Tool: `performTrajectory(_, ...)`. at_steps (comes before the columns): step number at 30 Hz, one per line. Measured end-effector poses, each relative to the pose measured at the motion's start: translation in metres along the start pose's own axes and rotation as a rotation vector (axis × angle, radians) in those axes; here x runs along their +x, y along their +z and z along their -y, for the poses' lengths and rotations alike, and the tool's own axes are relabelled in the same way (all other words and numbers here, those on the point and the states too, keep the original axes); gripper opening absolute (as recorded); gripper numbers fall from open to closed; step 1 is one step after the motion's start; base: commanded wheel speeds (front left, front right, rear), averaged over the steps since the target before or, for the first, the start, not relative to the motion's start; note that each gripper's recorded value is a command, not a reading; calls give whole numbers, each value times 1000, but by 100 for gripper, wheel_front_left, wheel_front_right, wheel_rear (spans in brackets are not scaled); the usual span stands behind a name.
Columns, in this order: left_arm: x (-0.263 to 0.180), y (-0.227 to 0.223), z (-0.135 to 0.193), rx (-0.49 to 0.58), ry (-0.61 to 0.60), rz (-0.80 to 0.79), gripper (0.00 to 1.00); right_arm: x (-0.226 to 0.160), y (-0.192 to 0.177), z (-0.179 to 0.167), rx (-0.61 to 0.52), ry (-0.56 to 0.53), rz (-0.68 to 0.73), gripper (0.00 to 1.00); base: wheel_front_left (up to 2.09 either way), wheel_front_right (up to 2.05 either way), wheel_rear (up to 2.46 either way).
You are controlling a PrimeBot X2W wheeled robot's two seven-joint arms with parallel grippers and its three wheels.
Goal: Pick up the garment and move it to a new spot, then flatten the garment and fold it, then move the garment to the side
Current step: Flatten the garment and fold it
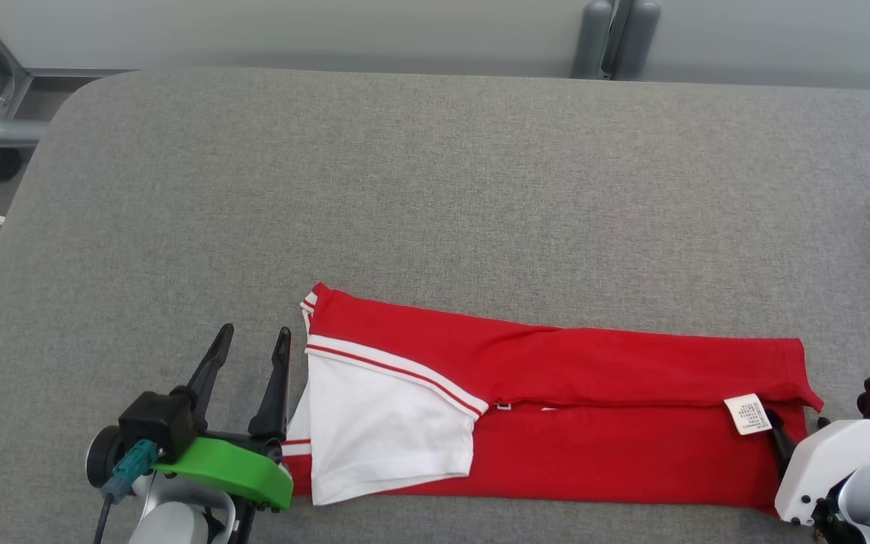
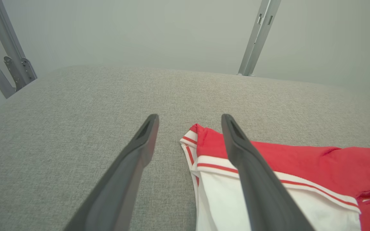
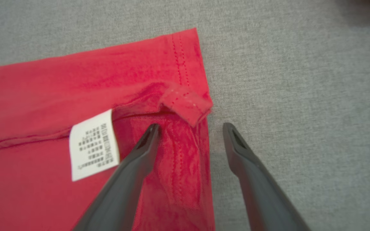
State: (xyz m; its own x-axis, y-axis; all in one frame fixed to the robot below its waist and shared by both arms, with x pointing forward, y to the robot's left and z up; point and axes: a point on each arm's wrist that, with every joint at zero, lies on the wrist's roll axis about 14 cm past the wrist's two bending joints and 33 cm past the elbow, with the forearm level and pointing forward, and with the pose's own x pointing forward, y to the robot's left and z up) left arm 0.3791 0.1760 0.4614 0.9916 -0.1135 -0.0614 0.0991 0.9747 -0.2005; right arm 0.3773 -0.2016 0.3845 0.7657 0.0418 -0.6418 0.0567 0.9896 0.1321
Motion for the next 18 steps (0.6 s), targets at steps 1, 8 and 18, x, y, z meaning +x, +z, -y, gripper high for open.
performTrajectory(1, 0, 0, 0, 0, 0, -1, 100, 1, -1, 0, 0, 1, -3, 100, 0, 0, 0)
performTrajectory(8, 0, -3, 0, 0, -1, -10, 100, 10, -2, -6, 22, 18, -25, 100, 0, 0, 0)
performTrajectory(18, -2, 0, -5, -2, 11, -3, 100, 5, 1, -6, 25, 22, -33, 100, 0, 0, 0)
